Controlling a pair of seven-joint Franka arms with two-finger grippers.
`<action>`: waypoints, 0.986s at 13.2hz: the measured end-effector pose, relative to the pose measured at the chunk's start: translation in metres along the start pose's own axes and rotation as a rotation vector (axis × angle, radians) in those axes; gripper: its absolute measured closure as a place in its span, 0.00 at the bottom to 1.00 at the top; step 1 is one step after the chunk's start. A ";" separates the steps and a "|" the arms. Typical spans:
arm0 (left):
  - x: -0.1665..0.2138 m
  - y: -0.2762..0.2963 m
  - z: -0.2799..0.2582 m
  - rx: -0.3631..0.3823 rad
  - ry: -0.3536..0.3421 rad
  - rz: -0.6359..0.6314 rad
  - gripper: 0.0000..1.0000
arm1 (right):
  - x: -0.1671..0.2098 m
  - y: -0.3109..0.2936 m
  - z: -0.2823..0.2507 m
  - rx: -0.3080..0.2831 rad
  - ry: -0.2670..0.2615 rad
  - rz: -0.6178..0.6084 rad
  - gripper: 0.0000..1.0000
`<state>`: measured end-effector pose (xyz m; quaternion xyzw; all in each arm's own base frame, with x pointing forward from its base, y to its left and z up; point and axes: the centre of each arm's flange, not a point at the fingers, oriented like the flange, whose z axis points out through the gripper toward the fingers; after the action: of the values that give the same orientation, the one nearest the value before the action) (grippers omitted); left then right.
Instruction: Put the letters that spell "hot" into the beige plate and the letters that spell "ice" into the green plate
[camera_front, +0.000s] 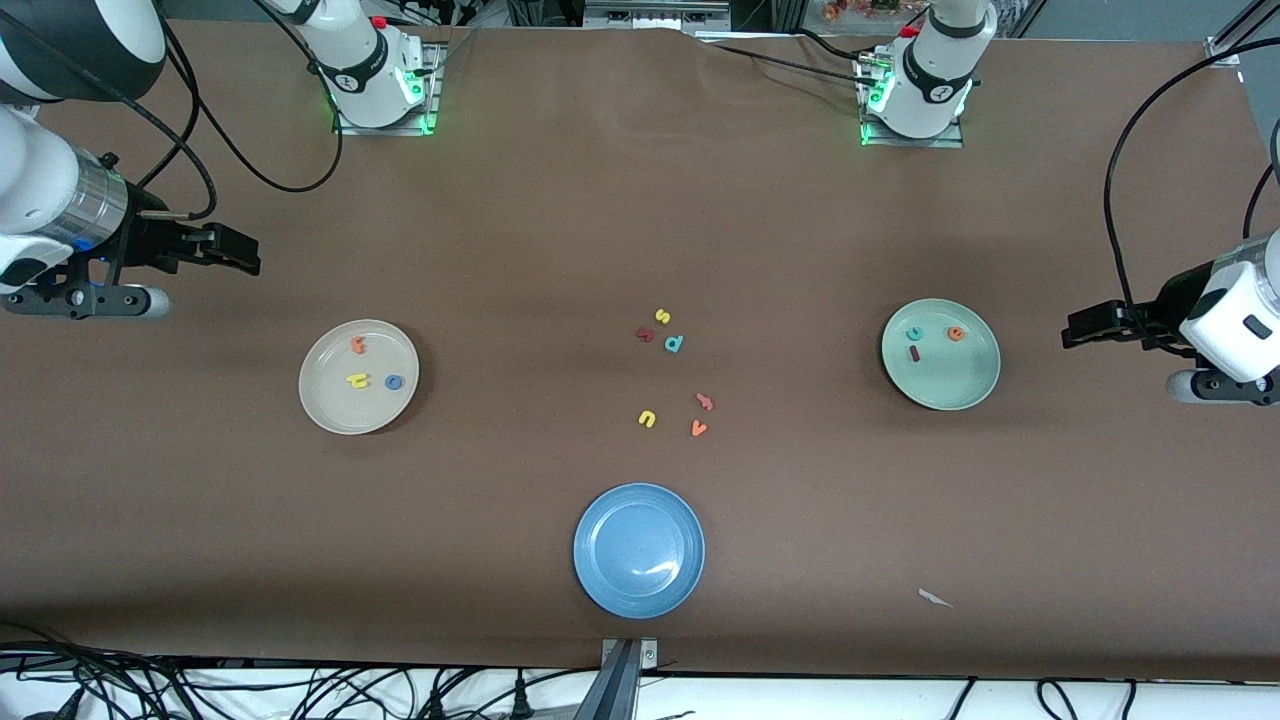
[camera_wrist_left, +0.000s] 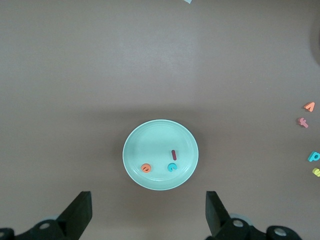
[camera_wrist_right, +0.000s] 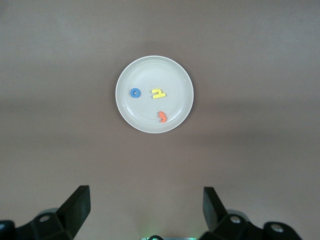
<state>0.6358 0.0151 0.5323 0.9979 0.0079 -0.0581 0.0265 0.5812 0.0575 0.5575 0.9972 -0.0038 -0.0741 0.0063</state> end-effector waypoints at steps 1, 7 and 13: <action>0.000 0.000 0.000 0.000 0.000 0.000 0.00 | 0.000 0.000 -0.001 0.000 0.003 -0.001 0.00; 0.000 0.000 0.000 0.000 -0.002 0.000 0.00 | 0.000 0.002 -0.026 0.006 0.055 0.004 0.00; 0.000 0.000 0.000 0.000 -0.003 0.000 0.00 | 0.002 0.004 -0.025 0.005 0.051 0.007 0.00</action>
<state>0.6354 0.0151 0.5321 0.9978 0.0078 -0.0596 0.0264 0.5866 0.0541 0.5821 0.9988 -0.0071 -0.0486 0.0039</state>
